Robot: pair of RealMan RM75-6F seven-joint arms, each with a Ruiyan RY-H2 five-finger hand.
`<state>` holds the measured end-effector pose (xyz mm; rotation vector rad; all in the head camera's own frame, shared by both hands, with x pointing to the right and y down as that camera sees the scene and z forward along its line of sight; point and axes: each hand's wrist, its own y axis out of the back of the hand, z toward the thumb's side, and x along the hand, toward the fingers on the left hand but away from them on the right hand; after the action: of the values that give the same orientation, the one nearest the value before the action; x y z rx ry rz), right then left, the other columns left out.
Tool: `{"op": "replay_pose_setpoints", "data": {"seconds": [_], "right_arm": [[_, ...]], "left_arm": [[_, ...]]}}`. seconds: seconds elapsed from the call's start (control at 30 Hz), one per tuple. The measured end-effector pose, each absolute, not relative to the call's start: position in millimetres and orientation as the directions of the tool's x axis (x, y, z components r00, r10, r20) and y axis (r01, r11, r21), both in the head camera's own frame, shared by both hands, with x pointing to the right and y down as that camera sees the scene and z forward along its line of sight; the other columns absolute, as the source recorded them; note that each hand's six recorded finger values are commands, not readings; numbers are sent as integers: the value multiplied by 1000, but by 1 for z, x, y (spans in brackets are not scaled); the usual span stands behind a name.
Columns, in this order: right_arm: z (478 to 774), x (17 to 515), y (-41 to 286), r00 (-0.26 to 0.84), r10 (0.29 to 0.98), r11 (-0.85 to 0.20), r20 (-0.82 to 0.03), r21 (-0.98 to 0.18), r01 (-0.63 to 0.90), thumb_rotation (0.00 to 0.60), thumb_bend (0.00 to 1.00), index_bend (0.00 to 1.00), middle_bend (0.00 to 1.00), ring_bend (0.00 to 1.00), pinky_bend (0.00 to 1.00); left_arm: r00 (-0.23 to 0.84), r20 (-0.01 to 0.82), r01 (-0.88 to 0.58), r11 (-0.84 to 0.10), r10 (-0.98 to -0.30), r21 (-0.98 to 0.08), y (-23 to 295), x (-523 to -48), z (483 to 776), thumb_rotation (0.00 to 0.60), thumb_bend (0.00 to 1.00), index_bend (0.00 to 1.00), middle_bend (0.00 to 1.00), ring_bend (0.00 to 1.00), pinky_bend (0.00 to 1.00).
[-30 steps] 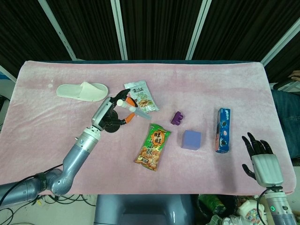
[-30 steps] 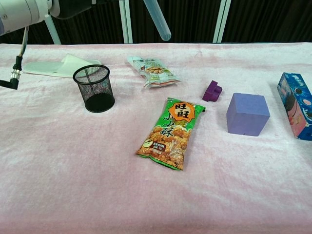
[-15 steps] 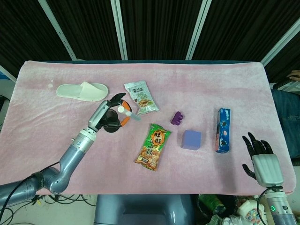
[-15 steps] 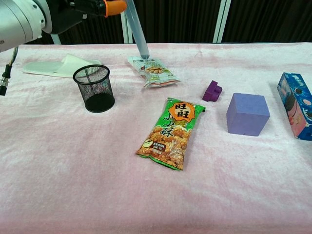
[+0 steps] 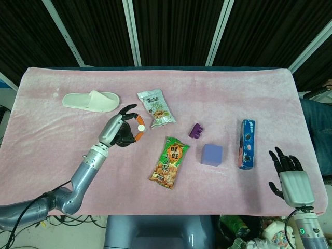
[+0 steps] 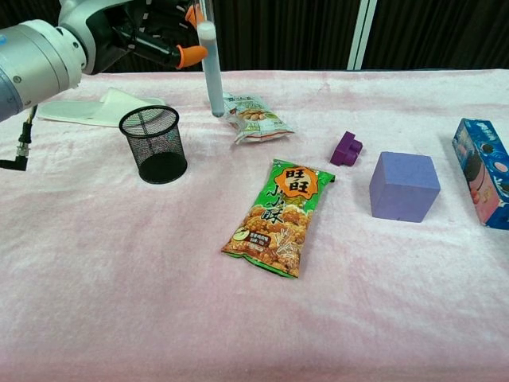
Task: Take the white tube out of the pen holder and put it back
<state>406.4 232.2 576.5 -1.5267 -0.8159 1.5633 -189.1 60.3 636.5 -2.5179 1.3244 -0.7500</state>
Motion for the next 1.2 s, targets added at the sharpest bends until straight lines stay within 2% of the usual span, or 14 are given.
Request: {"op": "replay_pose_setpoints", "data": {"seconds": [0.1,0.33,0.53,0.67,0.77,1.03,1.2], "right_arm": [[576,406,232,35,872,-483,-488,-870,-98,600,157,5,32,181,158],[576,407,233,34,872,-484,-489,-870,-100,600,157,5,32,181,158],[577,407,233,32,871,-485,-491,-868,-101,600,157,5,32,181,158],[577,407,233,29,870,-488,-492,-867,-100,600,157,5,32,181,158],[577,407,233,29,870,-488,-493,-867,-100,600,157,5,32,181,158],[577,408,233,24,869,-490,-494,-867,-92,600,157,5,31,181,158],[577,408,232,26,868,-491,-495,-866,-93,600,157,5,32,181,158]], "left_arm": [[475,322,-746,-569,-819,-345,58,-184,625,600,469,666,446,64,80],[480,293,-842,-528,-827,-110,52,-178,595,600,469,671,450,64,82],[496,287,-866,-489,-819,103,45,-185,573,600,469,672,453,64,94],[506,293,-862,-472,-811,182,43,-196,568,600,469,672,453,64,94],[507,317,-862,-479,-802,166,44,-202,578,600,469,672,451,64,94],[500,464,-832,-554,-731,25,71,-204,652,600,469,672,448,64,94],[509,481,-813,-582,-714,-4,78,-193,666,600,469,671,448,64,94]]}}
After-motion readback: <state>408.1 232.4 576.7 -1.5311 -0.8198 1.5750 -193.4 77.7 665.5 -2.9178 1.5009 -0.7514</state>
